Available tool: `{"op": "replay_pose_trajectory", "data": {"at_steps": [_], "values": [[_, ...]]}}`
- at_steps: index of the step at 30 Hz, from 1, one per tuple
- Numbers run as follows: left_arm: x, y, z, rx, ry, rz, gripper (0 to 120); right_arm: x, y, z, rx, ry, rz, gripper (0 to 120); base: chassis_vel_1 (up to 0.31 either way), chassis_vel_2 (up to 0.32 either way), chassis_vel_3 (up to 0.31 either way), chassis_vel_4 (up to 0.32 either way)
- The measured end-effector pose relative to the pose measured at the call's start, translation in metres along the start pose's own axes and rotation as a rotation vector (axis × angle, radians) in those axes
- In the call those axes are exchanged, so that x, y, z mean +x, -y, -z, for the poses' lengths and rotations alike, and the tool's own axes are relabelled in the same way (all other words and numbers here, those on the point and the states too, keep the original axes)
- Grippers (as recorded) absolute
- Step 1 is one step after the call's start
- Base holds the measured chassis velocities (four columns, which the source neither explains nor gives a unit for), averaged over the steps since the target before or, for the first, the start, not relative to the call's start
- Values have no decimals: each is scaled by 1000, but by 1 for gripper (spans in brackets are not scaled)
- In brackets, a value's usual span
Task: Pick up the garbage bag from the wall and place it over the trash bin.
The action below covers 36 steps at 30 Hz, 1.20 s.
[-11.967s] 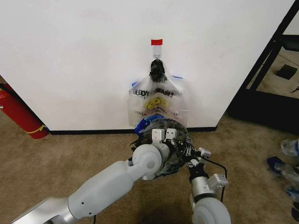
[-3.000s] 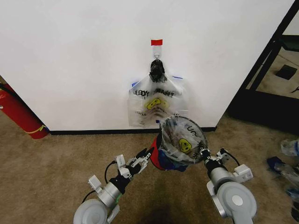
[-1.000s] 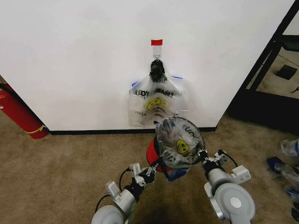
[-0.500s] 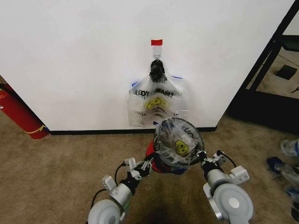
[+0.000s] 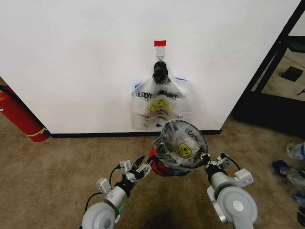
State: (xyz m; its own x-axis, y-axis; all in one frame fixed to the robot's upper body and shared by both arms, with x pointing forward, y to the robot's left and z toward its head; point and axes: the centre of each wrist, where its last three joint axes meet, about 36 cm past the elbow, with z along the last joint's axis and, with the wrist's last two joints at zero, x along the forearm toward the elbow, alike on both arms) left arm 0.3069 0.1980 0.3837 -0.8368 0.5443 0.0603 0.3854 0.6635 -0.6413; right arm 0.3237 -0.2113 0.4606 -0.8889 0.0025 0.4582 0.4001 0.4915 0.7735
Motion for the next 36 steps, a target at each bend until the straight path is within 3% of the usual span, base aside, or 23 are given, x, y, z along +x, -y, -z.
{"op": "replay_pose_trajectory", "data": {"at_steps": [3, 7, 12, 17, 23, 36], "values": [[10, 1, 8, -12, -19, -40, 97, -6, 3, 1, -3, 2, -11, 0, 0, 0, 0, 0], [17, 1, 14, -35, -29, -53, 100, -11, 5, 1, -4, 3, -16, 0, 0, 0, 0, 0], [17, 0, 19, -47, 2, -27, 100, -16, 7, 0, 10, 1, -25, 0, 0, 0, 0, 0], [18, 9, 20, -61, 50, 14, 100, -32, 7, -19, 103, -34, -20, 0, 0, 0, 0, 0], [9, 14, 28, -77, 61, -12, 100, -52, 9, -32, 162, -45, -18, 0, 0, 0, 0, 0], [13, 21, 38, -86, 86, -14, 100, -74, -7, -65, 222, -123, 20, 0, 0, 0, 0, 0]]}}
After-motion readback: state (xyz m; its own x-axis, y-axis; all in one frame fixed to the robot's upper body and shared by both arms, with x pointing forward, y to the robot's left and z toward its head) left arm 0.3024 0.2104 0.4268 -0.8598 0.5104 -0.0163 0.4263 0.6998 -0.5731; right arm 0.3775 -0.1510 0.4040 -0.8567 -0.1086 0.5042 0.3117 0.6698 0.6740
